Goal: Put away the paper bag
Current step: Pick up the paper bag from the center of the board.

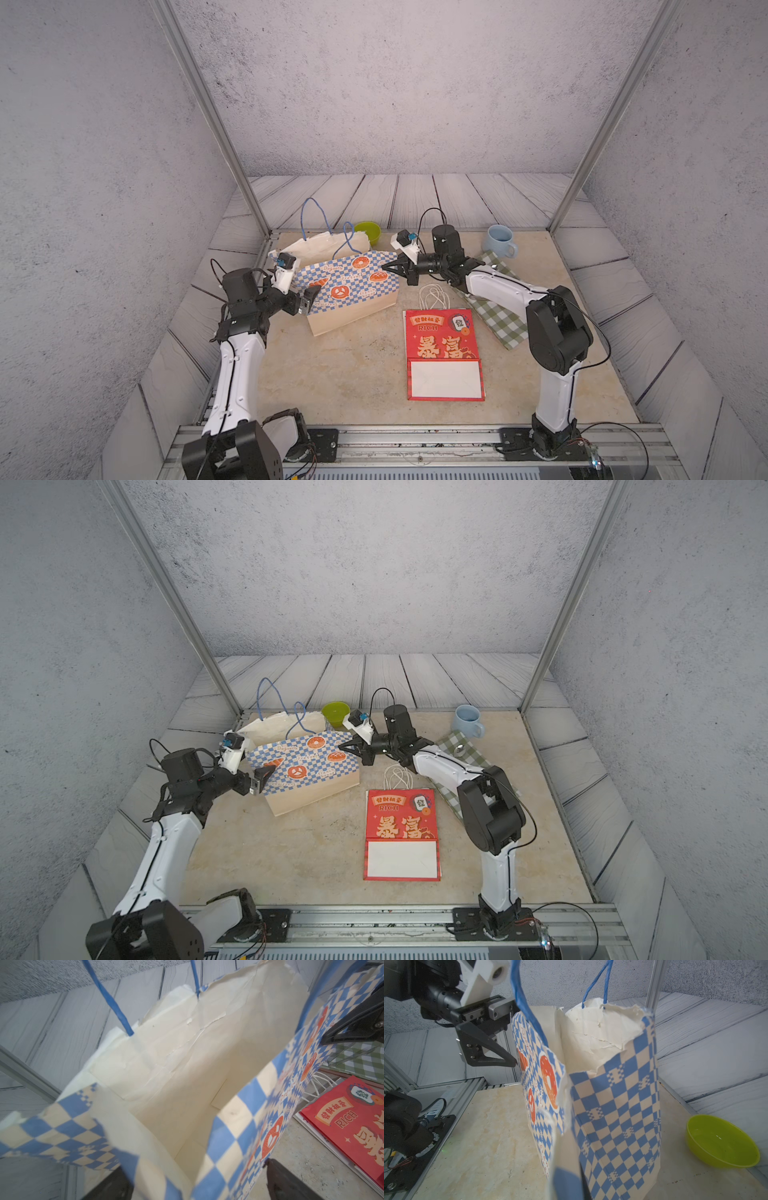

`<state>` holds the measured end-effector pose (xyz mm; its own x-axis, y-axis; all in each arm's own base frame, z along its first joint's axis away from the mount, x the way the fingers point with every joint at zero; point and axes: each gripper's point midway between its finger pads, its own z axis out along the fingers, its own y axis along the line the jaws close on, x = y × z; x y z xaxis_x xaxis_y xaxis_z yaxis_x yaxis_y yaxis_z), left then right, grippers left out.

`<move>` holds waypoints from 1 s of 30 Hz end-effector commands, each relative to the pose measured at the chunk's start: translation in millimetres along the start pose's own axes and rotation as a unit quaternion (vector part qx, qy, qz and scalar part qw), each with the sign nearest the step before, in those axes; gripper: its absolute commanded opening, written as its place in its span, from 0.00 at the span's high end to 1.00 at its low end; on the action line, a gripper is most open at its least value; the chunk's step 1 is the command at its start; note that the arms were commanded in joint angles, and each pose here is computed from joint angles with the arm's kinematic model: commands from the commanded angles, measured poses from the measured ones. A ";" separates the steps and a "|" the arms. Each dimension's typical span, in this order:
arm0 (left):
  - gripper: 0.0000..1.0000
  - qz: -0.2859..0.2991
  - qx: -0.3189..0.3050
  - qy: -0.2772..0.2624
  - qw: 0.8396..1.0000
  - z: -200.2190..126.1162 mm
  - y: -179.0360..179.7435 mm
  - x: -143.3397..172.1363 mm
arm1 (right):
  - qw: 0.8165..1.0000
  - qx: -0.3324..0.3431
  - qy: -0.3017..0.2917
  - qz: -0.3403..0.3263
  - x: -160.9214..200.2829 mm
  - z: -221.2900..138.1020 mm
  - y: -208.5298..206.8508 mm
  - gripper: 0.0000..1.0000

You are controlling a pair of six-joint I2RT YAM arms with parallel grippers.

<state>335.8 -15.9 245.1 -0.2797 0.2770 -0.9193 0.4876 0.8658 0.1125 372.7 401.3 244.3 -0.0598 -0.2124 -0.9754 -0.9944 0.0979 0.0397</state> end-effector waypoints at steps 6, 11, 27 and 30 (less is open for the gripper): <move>0.01 0.004 -0.036 -0.058 0.998 -47.9 -19.8 -46.8 | 0.998 0.042 -0.045 -0.033 -68.7 -39.9 12.7 1.00; 0.01 0.007 -0.005 -0.114 0.993 -62.5 -35.8 -83.3 | 0.995 0.083 -0.021 -0.044 -74.8 -70.7 19.7 1.00; 0.01 -0.035 0.063 -0.167 0.983 -45.9 -36.5 -109.4 | 0.969 0.231 0.036 -0.083 -70.0 -219.1 79.3 1.00; 0.01 -0.036 0.145 -0.168 0.974 -28.6 -51.3 -113.6 | 0.968 0.231 0.036 -0.090 -76.5 -230.2 98.8 1.00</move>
<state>319.9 -56.1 345.3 -0.0905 0.0474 -0.9948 0.5773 0.8164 -0.0136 275.4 211.1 376.6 0.0971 -0.2924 -0.9513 -0.8431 0.4838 -0.2348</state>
